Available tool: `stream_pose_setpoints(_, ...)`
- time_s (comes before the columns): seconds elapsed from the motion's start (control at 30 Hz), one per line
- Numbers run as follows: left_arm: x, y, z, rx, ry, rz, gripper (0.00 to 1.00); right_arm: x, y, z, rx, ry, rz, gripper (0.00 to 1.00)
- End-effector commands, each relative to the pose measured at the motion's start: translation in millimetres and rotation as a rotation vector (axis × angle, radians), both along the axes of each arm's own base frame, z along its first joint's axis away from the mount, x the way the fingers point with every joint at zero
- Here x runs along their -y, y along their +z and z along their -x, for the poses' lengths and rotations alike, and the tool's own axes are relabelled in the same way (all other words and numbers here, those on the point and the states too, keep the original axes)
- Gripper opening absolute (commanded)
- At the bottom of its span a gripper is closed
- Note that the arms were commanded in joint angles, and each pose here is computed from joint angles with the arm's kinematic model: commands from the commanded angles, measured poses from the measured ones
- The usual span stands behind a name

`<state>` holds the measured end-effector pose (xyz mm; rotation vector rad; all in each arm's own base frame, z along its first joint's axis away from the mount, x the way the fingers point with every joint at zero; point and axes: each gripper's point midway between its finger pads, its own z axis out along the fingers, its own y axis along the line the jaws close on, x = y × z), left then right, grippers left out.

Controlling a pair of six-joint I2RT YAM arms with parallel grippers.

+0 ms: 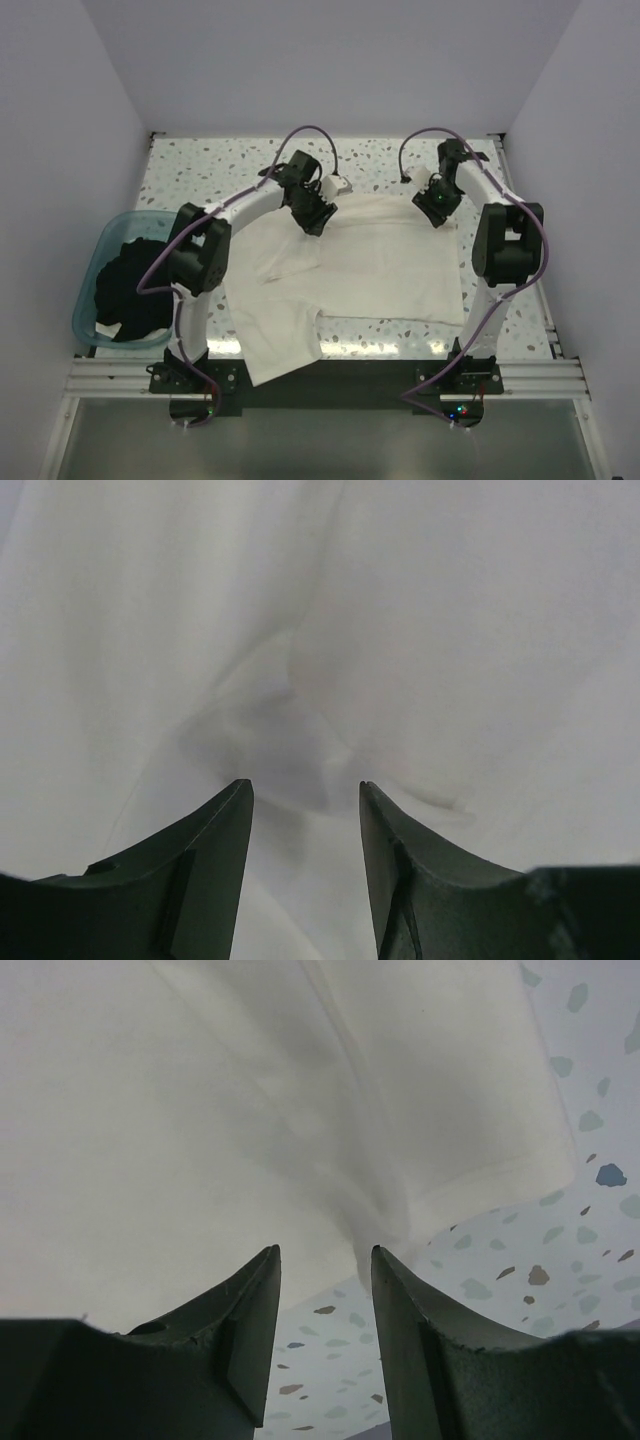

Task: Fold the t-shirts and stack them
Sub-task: Fold the tshirt

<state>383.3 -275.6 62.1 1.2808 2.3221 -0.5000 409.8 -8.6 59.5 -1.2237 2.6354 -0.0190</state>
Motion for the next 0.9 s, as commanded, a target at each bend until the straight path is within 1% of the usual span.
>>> stream_pose_setpoints(0.0, 4.6, 4.9, -21.3, 0.087, 0.053, -0.006, 0.52, 10.5, 0.5, -8.7, 0.034, 0.036, 0.05, 0.46)
stream_pose_setpoints(0.23, 21.3, 1.6, -25.7, 0.097, 0.023, 0.026, 0.52, 16.6, 1.2, -15.7, 0.039, 0.028, 0.056, 0.46)
stream_pose_setpoints(0.27, 23.9, 1.2, -25.0, 0.096, 0.015, 0.032, 0.52, 28.4, 1.9, -15.0, 0.035, 0.003, 0.054, 0.46)
stream_pose_setpoints(0.43, 31.5, -4.6, -29.4, 0.103, -0.003, 0.033, 0.51, 33.9, -0.4, -12.3, 0.012, 0.009, 0.049, 0.46)
stream_pose_setpoints(0.7, 40.3, -15.8, -43.4, 0.124, -0.003, 0.026, 0.5, 35.2, -3.4, -11.7, 0.002, 0.014, 0.046, 0.49)
stream_pose_setpoints(0.73, 39.3, -18.9, -45.2, 0.127, 0.003, 0.012, 0.49, 35.2, -5.4, -11.8, -0.003, 0.014, 0.046, 0.49)
stream_pose_setpoints(0.77, 38.5, -22.4, -44.5, 0.117, 0.003, 0.004, 0.45, 34.6, -6.9, -11.7, -0.007, 0.017, 0.046, 0.49)
stream_pose_setpoints(0.83, 37.4, -25.3, -46.2, 0.116, 0.004, -0.009, 0.4, 36.7, -7.7, -11.4, -0.014, 0.016, 0.051, 0.49)
stream_pose_setpoints(0.87, 36.9, -26.7, -45.5, 0.114, 0.001, -0.012, 0.32, 36.8, -8.9, -11.7, -0.015, 0.017, 0.051, 0.48)
